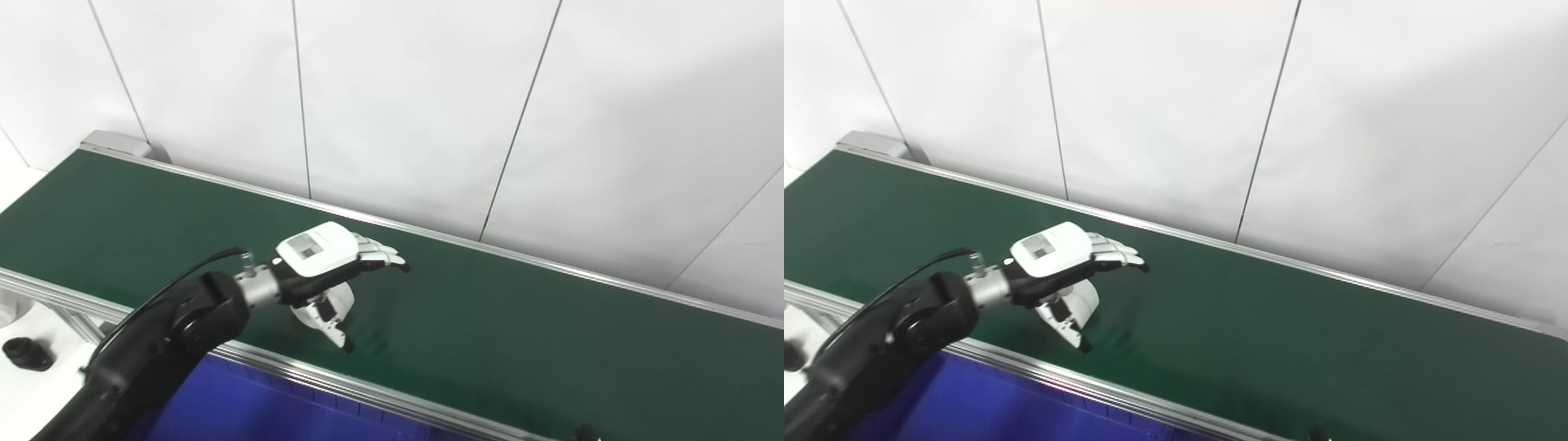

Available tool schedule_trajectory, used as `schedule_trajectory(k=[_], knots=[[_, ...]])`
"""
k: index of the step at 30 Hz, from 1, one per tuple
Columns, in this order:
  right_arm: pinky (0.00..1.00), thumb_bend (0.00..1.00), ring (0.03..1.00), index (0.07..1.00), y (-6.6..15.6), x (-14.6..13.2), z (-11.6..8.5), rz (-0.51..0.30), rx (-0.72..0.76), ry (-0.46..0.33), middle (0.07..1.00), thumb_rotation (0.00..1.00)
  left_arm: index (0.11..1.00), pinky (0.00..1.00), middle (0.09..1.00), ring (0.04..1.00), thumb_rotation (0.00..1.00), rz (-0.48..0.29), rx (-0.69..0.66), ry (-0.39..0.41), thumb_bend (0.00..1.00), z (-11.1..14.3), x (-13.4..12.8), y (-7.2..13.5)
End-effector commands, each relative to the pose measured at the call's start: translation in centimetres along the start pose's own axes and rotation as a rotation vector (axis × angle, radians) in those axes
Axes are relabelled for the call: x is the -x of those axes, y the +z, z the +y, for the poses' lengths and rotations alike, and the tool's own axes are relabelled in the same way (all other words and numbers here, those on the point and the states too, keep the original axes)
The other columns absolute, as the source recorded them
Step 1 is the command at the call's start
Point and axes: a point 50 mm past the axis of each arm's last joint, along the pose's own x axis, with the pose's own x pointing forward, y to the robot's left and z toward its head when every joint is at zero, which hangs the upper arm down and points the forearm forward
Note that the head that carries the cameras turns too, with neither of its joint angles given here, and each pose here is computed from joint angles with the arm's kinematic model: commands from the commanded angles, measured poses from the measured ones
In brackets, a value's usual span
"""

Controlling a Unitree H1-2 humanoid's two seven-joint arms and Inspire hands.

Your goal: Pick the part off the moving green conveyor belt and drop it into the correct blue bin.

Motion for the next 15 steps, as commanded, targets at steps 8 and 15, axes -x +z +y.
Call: schedule_trajectory(k=[8,15], knots=[[1.00,0.87,1.000,1.000,1.5,0.2,1.1,-0.045,-0.012,0.013,1.000,1.00,0.873,0.79,0.889,0.865,0.31,-0.003,-0.001,-0.042,1.00,-0.9,-4.3,0.0],[1.00,0.86,1.000,1.000,1.8,0.5,1.5,-0.053,-0.019,0.015,1.000,1.00,0.868,0.80,0.894,0.872,0.31,0.038,-0.001,-0.054,1.00,-1.7,-5.3,-0.1]])
